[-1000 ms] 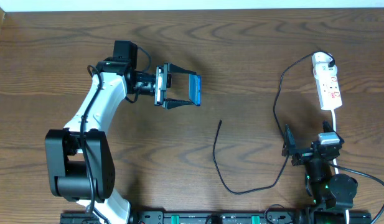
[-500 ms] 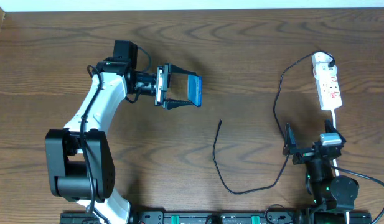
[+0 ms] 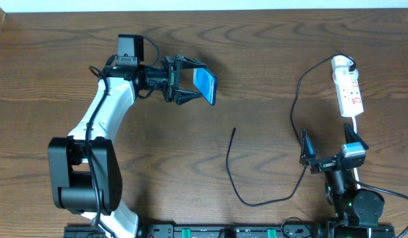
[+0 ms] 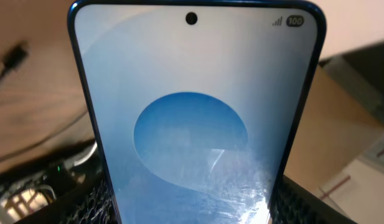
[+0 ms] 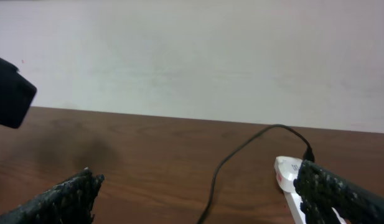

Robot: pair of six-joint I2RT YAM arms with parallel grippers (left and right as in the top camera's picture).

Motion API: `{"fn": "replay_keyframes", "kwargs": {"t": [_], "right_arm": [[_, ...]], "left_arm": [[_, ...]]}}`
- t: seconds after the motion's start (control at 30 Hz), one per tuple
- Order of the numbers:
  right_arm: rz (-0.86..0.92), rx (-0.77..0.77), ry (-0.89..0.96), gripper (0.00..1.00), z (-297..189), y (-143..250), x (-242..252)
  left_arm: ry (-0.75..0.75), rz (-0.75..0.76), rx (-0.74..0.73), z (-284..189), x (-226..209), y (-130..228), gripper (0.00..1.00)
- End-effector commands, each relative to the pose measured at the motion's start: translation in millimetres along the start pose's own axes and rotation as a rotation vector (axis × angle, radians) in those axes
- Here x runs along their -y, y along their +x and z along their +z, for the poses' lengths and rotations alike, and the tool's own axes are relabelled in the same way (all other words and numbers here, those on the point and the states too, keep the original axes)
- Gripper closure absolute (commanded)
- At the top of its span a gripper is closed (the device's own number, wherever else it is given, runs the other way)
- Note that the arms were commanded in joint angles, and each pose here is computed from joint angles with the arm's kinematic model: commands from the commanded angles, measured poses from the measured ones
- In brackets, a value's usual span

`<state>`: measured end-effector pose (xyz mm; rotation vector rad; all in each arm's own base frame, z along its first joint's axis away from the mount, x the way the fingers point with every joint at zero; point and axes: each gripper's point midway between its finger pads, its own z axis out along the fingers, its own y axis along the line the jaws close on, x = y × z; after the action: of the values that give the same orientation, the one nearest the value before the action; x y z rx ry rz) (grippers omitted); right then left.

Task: Plug charger to phone and switch on socket
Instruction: 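Move the right gripper toward the phone held by the left gripper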

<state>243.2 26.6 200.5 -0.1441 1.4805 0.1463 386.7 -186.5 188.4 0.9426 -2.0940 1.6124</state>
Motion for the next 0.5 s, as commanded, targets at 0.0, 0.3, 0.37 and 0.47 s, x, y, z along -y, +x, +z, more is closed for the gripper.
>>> {"fn": "replay_keyframes", "kwargs": {"t": [0.0, 0.3, 0.37, 0.47], "right_arm": [[-0.019, 0.01, -0.052, 0.01, 2, -23, -9], [0.008, -0.151, -0.19, 0.01, 43, -50, -22], [0.024, -0.177, -0.242, 0.01, 56, -57, -27], [0.058, -0.215, -0.349, 0.01, 78, -69, -38]], "left_arm": [[-0.011, -0.012, 0.138, -7, 5, -15, 0.93], [-0.004, 0.002, 0.241, -11, 10, -33, 0.93], [-0.004, -0.015, 0.26, -11, 10, -36, 0.93], [-0.007, -0.05, 0.307, -14, 9, -44, 0.93]]}}
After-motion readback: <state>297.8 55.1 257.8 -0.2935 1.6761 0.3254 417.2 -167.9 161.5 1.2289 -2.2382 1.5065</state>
